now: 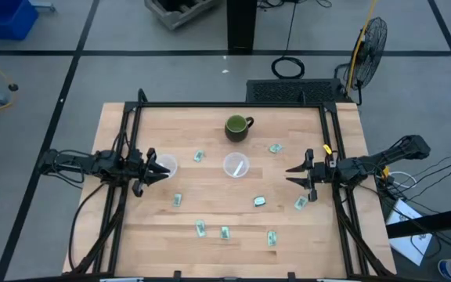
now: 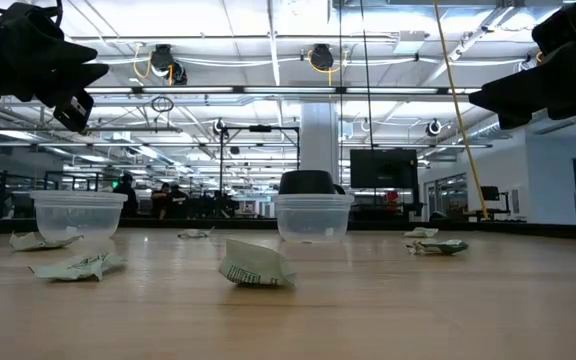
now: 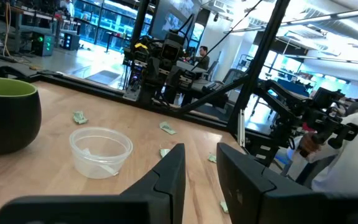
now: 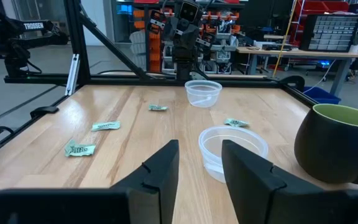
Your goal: Pick and place Stevia / Truvia into bins
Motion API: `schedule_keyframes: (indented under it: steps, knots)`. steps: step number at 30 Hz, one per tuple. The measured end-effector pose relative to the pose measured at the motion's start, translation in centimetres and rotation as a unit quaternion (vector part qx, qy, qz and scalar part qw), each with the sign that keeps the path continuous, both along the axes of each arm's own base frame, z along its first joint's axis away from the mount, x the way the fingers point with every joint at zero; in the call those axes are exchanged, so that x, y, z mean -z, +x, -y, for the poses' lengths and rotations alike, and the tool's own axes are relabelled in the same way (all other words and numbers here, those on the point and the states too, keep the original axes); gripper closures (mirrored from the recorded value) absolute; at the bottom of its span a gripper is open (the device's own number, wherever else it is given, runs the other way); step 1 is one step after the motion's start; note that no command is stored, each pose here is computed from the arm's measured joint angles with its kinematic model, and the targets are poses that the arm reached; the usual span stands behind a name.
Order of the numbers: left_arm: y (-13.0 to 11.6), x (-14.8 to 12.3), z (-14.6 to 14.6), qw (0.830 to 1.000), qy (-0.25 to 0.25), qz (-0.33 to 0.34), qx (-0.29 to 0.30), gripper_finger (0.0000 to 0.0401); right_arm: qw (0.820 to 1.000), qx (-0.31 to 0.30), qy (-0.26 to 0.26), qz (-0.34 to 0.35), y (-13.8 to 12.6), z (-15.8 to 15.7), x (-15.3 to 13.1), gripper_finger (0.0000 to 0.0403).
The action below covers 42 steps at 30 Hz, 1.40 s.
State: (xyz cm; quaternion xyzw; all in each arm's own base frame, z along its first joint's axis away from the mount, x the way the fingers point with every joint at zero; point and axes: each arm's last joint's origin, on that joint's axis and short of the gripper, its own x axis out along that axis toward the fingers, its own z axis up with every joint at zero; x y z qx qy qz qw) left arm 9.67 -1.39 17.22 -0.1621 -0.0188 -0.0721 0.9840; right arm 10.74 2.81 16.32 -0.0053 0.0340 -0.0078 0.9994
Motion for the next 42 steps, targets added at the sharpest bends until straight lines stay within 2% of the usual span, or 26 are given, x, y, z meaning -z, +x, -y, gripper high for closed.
schedule_keyframes:
  steps: [3,7,11,15,19,23,27,31,36,39,42]
  knots:
    - [0.0,0.0,0.0,1.000,0.008,0.001,0.000,0.0306,1.000,0.003,-0.009,0.023,0.0,0.0,-0.5,0.0289]
    - [0.0,0.0,0.0,1.000,0.019,0.003,-0.001,0.0306,0.993,0.022,-0.062,0.100,0.1,0.4,-2.1,0.0289]
    - [0.0,0.0,0.0,1.000,0.012,0.002,-0.001,0.0306,0.986,0.050,-0.074,0.141,0.3,0.9,-3.0,0.0289]
    - [0.0,0.0,0.0,1.000,0.015,0.003,-0.002,0.0306,0.990,0.070,-0.090,0.086,1.2,1.4,-2.1,0.0289]
    - [0.0,-0.1,-0.1,1.000,0.011,0.009,-0.027,0.0306,0.993,0.062,-0.092,0.040,2.7,1.6,-3.1,0.0289]
    - [-0.1,-1.0,-0.4,0.996,-0.021,0.050,-0.066,0.0306,0.990,0.081,-0.109,-0.029,4.5,2.3,-2.7,0.0289]
    - [-0.3,-1.9,-0.8,0.986,-0.059,0.098,-0.121,0.0306,0.986,0.107,-0.111,-0.060,5.7,3.1,-2.5,0.0289]
    - [-0.5,-2.2,-1.1,0.974,-0.097,0.114,-0.169,0.0306,0.985,0.124,-0.106,-0.051,6.1,3.7,-2.6,0.0289]
    - [-0.4,-2.1,-1.0,0.970,-0.165,0.110,-0.139,0.0306,0.987,0.146,-0.067,-0.001,6.2,4.2,-3.5,0.0289]
    - [-0.3,-2.1,-0.9,0.971,-0.171,0.109,-0.127,0.0306,0.986,0.156,-0.055,-0.002,6.3,4.5,-3.9,0.0289]
    - [-0.3,-2.1,-0.9,0.974,-0.152,0.109,-0.131,0.0306,0.984,0.163,-0.060,-0.051,6.7,4.9,-4.4,0.0289]
